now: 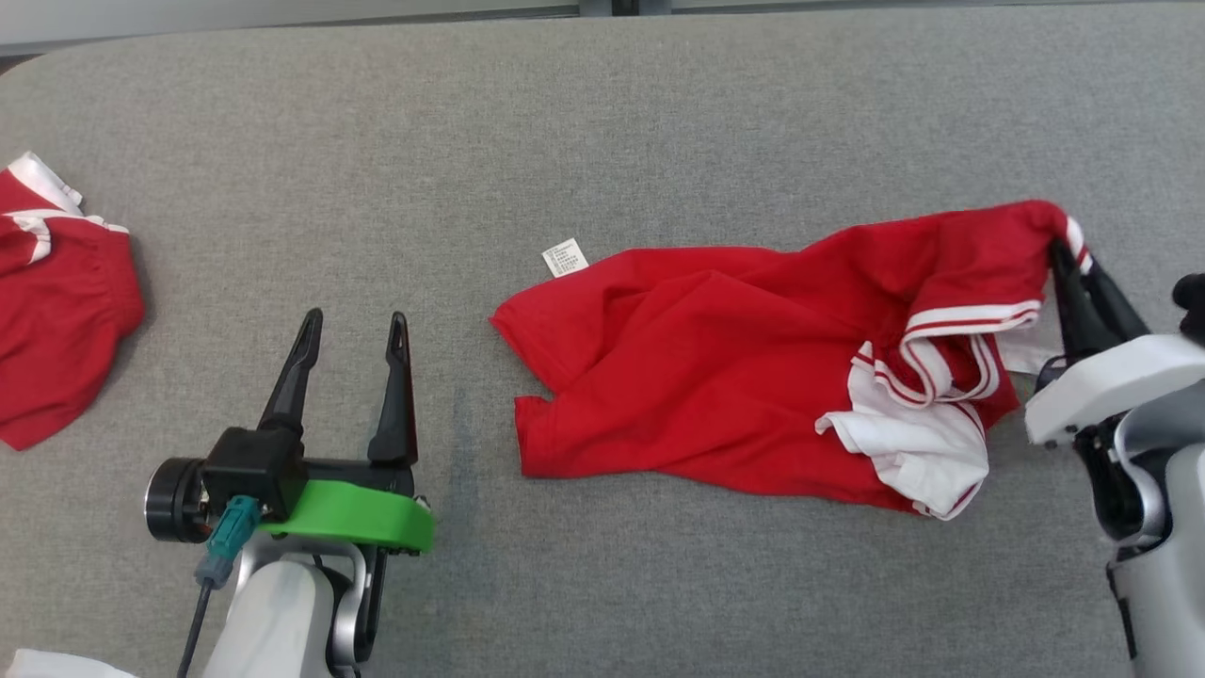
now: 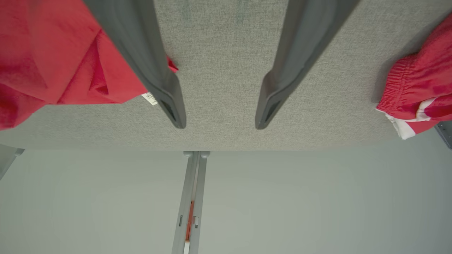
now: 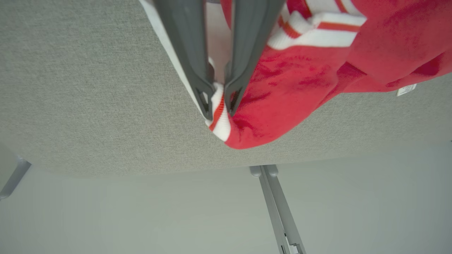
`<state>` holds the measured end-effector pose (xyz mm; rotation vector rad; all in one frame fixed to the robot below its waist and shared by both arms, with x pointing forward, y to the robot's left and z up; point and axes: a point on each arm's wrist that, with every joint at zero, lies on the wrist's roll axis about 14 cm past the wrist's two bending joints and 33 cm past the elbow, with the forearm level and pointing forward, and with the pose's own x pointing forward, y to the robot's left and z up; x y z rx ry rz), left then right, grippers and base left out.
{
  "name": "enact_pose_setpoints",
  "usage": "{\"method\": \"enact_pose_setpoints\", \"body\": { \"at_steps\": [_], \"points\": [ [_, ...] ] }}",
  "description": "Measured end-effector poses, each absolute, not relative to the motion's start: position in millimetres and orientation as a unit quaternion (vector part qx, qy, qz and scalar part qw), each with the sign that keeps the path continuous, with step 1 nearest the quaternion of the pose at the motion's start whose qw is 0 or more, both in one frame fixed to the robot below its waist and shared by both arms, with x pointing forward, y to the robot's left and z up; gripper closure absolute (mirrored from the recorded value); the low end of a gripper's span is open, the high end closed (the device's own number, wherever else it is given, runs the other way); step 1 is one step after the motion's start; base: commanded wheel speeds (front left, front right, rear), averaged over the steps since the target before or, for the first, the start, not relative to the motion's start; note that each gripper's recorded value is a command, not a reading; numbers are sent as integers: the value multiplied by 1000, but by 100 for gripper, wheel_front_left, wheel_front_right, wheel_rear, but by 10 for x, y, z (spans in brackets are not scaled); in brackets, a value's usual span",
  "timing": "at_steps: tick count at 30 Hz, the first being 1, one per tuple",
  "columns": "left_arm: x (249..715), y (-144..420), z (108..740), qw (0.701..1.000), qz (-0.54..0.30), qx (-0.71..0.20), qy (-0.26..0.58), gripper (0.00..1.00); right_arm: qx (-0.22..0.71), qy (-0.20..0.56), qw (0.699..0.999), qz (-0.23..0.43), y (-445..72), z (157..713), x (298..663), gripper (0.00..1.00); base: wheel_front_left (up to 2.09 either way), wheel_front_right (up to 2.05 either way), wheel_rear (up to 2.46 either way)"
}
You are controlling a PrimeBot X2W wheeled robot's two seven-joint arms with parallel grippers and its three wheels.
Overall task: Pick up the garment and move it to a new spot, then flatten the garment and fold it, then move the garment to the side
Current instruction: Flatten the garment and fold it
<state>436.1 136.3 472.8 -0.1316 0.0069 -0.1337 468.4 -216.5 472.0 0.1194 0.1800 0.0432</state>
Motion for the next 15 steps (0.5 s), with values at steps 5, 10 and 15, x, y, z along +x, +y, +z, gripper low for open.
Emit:
{"method": "enact_pose_setpoints", "body": {
  "at_steps": [5, 10, 15],
  "points": [
    [4471, 1341, 4663, 995, -72, -64, 7, 0, 58, 89, 994, -7, -2447, 4678, 4970, 100, 0, 0, 0],
    [4576, 1360, 4557, 996, -69, -63, 15, 0, 63, 90, 994, -21, -2589, 4568, 5255, 100, 0, 0, 0],
    [4653, 1378, 4428, 995, -67, -62, 26, 0, 62, 87, 994, -26, -2661, 4456, 5493, 100, 0, 0, 0]
  ]
}}
